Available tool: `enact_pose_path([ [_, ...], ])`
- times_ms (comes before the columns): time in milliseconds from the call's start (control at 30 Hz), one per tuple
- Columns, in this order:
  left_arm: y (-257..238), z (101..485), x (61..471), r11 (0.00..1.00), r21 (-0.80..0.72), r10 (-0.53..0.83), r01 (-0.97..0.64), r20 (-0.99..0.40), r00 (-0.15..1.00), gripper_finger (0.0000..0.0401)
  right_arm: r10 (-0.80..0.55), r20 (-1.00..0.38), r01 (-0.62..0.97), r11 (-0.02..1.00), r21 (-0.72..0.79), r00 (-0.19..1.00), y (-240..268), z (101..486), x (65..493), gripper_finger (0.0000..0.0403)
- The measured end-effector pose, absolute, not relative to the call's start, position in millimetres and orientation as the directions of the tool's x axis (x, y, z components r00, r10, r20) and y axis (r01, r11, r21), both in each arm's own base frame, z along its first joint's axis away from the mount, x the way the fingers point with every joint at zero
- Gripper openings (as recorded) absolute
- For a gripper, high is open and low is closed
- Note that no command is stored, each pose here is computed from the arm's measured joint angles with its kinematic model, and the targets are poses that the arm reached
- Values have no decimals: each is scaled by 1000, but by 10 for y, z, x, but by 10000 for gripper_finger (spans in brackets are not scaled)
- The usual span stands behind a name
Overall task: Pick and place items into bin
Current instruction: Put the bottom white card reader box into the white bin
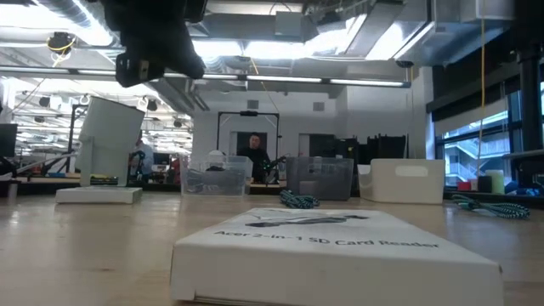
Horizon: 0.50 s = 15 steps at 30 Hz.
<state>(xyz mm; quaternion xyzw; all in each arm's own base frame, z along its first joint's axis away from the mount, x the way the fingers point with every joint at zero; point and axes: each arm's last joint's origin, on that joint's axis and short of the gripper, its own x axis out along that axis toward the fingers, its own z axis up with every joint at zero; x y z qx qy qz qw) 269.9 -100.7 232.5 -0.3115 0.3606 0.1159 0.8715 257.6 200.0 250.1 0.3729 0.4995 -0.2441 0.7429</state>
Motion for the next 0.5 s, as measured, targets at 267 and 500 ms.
enact_pose_path([
  [267, -1351, 2273, 2996, 789, -483, -100, -381, -712, 695, 2, 23, -991, 728, 676, 115, 135, 2180, 2460, 2161, 1],
  [500, -1643, 2174, 3401, 800, -380, -58, -463, -818, 572, 2, 55, -961, 684, 691, 233, 271, 2460, 2280, 1951, 0],
])
